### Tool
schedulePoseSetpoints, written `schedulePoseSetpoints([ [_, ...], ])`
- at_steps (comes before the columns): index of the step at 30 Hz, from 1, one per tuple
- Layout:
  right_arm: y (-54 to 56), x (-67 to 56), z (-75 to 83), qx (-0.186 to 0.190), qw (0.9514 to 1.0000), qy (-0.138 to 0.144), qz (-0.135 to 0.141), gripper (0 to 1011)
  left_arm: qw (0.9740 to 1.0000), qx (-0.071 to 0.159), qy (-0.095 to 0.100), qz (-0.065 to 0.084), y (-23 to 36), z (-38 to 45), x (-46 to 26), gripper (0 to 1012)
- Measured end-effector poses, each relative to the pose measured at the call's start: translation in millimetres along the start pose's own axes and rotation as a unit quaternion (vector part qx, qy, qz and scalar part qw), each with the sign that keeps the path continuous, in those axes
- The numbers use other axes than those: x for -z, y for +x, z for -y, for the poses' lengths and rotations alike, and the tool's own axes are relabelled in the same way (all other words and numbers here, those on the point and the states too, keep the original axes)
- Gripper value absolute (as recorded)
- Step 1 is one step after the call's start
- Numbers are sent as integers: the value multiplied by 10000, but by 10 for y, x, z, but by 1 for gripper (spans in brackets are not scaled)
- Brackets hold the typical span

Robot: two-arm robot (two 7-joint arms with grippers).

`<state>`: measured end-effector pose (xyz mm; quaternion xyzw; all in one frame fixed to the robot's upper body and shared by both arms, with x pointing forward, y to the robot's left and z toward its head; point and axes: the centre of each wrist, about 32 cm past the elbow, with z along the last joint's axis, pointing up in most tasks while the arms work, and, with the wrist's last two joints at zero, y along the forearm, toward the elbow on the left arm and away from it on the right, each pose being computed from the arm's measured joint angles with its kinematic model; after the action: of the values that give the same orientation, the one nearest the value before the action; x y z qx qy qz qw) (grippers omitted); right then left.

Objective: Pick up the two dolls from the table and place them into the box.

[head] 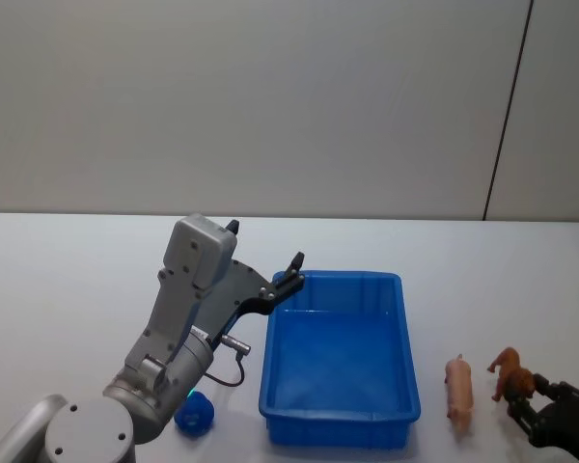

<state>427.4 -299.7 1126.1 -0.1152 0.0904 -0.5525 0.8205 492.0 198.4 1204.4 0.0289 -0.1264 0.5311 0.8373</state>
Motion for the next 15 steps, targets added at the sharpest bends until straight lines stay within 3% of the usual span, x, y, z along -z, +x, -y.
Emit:
schedulePoseSetpoints([
  [9,8,-61,0,4,9992,399,71,415,10000,0,0,0,0,0,0,1004],
  [15,10,-207,-20,-157,9969,750,200,415,10000,0,0,0,0,0,0,1004],
])
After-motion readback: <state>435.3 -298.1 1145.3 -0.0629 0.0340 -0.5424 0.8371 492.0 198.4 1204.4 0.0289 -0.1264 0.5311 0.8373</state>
